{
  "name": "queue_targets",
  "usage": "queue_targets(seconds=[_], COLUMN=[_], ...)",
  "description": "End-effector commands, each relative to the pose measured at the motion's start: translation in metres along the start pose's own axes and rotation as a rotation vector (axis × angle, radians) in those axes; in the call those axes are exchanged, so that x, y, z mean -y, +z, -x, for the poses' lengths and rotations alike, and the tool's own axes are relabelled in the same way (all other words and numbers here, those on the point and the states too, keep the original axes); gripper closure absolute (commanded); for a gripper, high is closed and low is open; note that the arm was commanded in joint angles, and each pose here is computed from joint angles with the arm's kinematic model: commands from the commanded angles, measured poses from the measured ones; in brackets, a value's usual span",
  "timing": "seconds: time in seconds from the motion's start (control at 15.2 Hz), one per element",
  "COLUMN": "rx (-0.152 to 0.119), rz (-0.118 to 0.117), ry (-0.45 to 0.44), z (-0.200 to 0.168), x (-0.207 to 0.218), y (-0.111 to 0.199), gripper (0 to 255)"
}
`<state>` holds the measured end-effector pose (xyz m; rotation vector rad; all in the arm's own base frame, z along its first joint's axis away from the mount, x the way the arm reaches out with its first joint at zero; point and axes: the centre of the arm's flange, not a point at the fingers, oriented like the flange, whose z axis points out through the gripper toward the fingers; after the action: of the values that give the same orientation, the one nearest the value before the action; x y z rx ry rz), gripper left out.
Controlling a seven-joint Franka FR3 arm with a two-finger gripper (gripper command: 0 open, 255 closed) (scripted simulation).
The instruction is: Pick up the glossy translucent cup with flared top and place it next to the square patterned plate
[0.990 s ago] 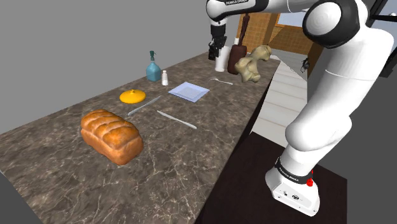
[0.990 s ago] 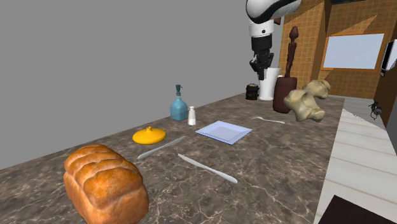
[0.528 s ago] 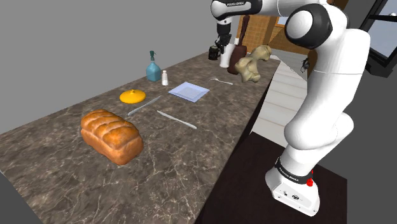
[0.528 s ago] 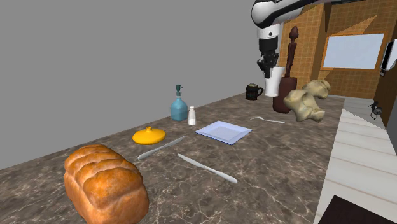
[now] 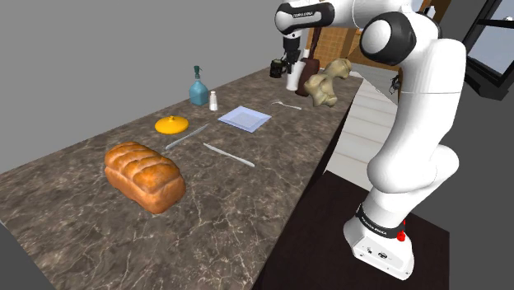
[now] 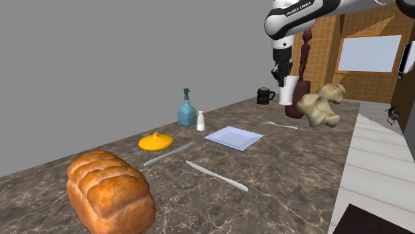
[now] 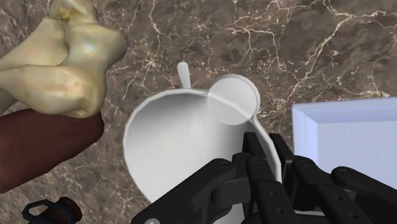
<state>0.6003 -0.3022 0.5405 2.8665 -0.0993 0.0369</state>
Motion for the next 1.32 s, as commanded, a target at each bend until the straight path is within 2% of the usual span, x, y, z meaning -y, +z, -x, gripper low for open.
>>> queue_targets(seconds=[0.0,1.25], rx=[-0.001,-0.001], rz=[0.0,0.0], ry=[0.0,0.0], z=[0.001,0.004], x=[0.004,0.03], y=[0.009,0.106], gripper=[255,255])
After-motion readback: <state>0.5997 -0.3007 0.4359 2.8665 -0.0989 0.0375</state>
